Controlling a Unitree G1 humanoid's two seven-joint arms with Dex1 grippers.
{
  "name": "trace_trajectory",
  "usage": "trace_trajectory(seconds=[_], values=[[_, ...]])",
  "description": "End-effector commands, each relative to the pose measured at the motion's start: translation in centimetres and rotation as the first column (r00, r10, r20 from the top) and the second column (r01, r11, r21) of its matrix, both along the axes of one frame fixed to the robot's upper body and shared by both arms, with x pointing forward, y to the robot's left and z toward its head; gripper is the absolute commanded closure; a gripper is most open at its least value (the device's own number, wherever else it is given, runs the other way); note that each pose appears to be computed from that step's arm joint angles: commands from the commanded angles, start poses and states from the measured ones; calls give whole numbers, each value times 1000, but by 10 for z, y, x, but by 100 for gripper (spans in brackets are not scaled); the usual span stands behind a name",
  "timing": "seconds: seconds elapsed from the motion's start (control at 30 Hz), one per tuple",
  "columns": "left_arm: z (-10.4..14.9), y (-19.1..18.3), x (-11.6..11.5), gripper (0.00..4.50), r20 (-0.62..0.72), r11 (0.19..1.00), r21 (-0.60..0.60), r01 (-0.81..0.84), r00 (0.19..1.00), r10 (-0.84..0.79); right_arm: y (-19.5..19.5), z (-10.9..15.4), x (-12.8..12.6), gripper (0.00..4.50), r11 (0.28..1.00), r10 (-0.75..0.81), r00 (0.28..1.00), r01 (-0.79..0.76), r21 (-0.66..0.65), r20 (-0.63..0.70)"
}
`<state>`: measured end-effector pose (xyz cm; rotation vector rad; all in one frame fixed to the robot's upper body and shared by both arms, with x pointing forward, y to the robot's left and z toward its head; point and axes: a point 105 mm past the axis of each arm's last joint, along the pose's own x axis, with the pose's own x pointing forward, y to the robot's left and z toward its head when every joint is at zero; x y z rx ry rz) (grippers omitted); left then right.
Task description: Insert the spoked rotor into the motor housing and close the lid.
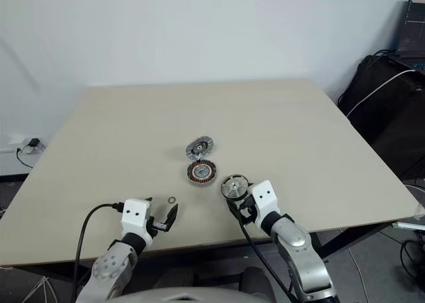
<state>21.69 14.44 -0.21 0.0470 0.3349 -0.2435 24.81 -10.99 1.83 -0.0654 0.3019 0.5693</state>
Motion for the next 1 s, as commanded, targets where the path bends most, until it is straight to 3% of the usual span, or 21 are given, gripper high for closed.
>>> trace_trajectory(seconds=[0.03,0.6,1.0], values=[[5,-3,3,1,26,1000,-6,7,1000,-7,3,10,3,0,1000,15,999,-15,9,50],[2,-1,4,1,19,1000,-1,-16,1000,16,4,9,4,0,1000,12,998,-13,11,59],[-14,-9,45,1,-24,998,47,43,999,-42,9,10,7,0,1000,22,997,-23,18,69]])
